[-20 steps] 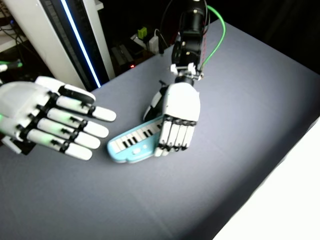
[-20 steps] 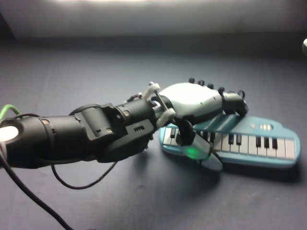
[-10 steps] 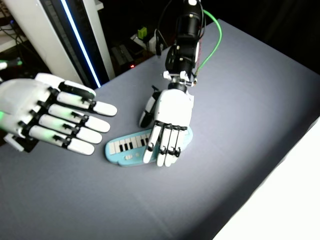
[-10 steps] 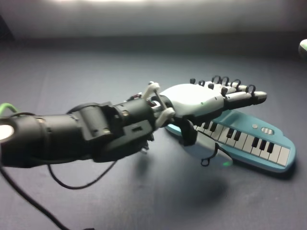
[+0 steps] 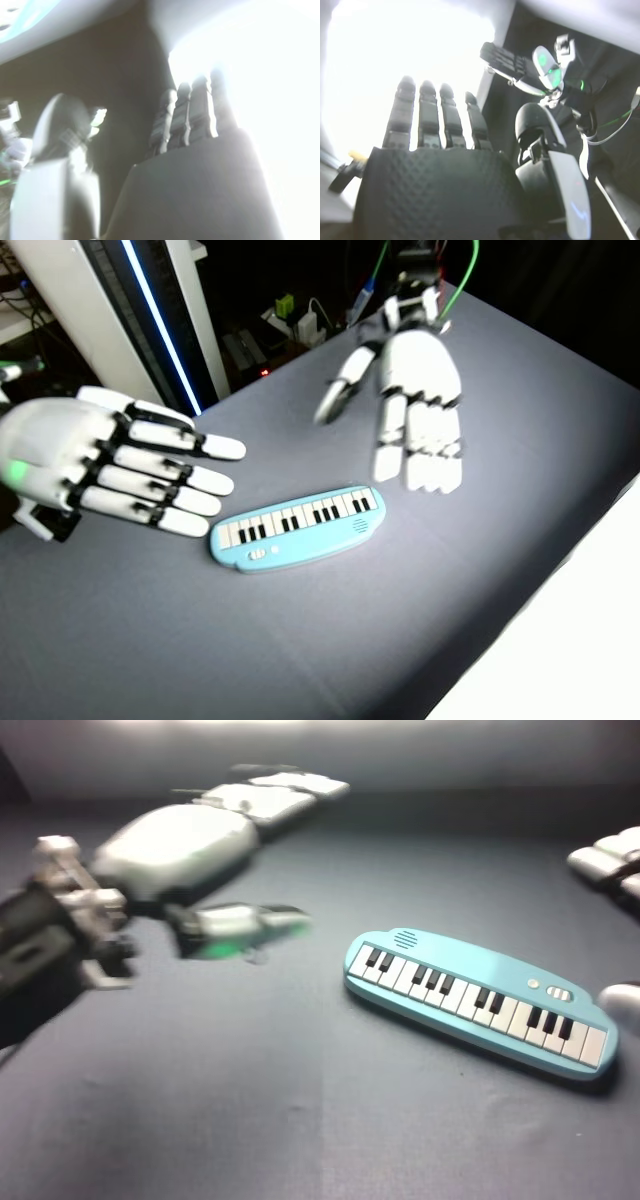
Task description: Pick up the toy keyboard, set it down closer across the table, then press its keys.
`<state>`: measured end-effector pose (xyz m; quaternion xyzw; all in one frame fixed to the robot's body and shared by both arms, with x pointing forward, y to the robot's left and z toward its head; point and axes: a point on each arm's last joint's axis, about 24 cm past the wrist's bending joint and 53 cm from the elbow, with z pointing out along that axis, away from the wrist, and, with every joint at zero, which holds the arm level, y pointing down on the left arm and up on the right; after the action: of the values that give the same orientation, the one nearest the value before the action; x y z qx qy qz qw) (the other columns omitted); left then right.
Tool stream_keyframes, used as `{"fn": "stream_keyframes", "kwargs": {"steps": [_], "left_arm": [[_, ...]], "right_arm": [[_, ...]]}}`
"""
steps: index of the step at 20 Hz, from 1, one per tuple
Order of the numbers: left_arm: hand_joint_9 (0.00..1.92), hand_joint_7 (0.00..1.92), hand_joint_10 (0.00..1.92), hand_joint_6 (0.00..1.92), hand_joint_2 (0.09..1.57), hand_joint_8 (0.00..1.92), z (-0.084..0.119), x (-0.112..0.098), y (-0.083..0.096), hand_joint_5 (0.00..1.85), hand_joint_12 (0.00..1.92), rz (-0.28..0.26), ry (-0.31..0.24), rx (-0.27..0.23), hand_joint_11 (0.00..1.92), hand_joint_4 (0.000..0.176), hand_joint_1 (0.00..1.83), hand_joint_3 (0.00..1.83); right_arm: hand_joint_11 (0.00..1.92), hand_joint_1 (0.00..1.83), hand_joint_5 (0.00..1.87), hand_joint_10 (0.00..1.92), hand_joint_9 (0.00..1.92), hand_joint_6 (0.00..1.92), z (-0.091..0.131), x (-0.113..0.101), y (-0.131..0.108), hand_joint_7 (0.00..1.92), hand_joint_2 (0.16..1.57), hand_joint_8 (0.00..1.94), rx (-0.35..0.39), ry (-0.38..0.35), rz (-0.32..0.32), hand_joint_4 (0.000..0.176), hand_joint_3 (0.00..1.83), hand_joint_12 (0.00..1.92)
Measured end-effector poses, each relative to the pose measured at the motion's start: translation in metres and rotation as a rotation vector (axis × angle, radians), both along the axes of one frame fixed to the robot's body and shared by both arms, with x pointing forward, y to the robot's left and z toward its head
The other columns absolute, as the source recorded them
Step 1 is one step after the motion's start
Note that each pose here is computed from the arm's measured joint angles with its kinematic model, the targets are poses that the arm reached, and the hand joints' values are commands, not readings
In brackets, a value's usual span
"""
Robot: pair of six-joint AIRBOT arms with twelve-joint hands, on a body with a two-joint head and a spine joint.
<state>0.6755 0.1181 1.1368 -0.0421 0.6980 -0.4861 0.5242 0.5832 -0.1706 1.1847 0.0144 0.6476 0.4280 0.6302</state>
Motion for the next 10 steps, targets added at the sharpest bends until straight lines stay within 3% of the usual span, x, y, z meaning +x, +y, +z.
{"fn": "stream_keyframes", "kwargs": {"steps": [1, 2, 3, 4, 5, 7, 8, 10], "left_arm": [[0.0, 0.0, 0.0, 0.0, 1.39, 0.0, 0.007, -0.003, 0.021, 0.0, 0.02, 0.044, -0.02, -0.021, 0.0, 0.052, 0.79, 0.0], [0.0, 0.0, 0.0, 0.0, 1.4, 0.0, 0.011, -0.005, 0.031, 0.0, 0.0, 0.065, -0.032, -0.035, 0.0, 0.035, 0.79, 0.0], [0.0, 0.0, 0.0, 0.0, 1.41, 0.0, 0.015, -0.009, 0.041, 0.0, 0.0, 0.087, -0.047, -0.054, 0.0, 0.021, 0.79, 0.01], [0.0, 0.0, 0.0, 0.0, 1.41, 0.0, 0.017, -0.011, 0.047, 0.0, 0.0, 0.099, -0.053, -0.067, 0.0, 0.018, 0.79, 0.01], [0.0, 0.0, 0.0, 0.01, 1.41, 0.0, 0.019, -0.014, 0.055, 0.02, 0.0, 0.12, -0.063, -0.08, 0.0, 0.0, 0.93, 0.0], [0.0, 0.0, 0.0, 0.0, 1.42, 0.0, 0.022, -0.016, 0.062, 0.02, 0.0, 0.134, -0.075, -0.097, 0.0, 0.0, 0.89, 0.0], [0.0, 0.0, 0.0, 0.0, 1.42, 0.0, 0.023, -0.017, 0.065, 0.02, 0.0, 0.144, -0.079, -0.109, 0.0, 0.0, 0.77, 0.0], [0.0, 0.0, 0.0, 0.0, 1.43, 0.0, 0.022, -0.018, 0.067, 0.01, 0.0, 0.152, -0.077, -0.115, 0.0, 0.002, 0.71, 0.01]], "right_arm": [[0.0, 0.09, 0.04, 0.0, 0.0, 0.01, -0.01, 0.006, 0.012, 0.0, 1.42, 0.0, -0.022, 0.023, 0.024, 0.043, 0.0, 0.0], [0.0, 0.08, 0.06, 0.0, 0.0, 0.01, -0.017, 0.01, 0.021, 0.0, 1.42, 0.0, -0.043, 0.036, 0.037, 0.032, 0.0, 0.0], [0.0, 0.06, 0.08, 0.0, 0.0, 0.02, -0.027, 0.014, 0.029, 0.0, 1.43, 0.0, -0.072, 0.06, 0.046, 0.003, 0.0, 0.0], [0.0, 0.05, 0.08, 0.0, 0.0, 0.02, -0.033, 0.016, 0.035, 0.0, 1.43, 0.0, -0.097, 0.069, 0.056, 0.0, 0.0, 0.0], [0.0, 0.06, 0.11, 0.0, 0.0, 0.02, -0.044, 0.021, 0.044, 0.0, 1.43, 0.0, -0.125, 0.093, 0.067, 0.017, 0.0, 0.0], [0.0, 0.07, 0.13, 0.0, 0.0, 0.02, -0.058, 0.027, 0.052, 0.0, 1.42, 0.0, -0.168, 0.12, 0.079, 0.046, 0.0, 0.0], [0.0, 0.01, 0.22, 0.0, 0.0, 0.05, -0.068, 0.03, 0.06, 0.0, 1.4, 0.0, -0.218, 0.134, 0.086, 0.02, 0.0, 0.0], [0.0, 0.0, 0.24, 0.0, 0.0, 0.05, -0.078, 0.031, 0.07, 0.0, 1.36, 0.0, -0.288, 0.133, 0.1, 0.016, 0.0, 0.0]]}}
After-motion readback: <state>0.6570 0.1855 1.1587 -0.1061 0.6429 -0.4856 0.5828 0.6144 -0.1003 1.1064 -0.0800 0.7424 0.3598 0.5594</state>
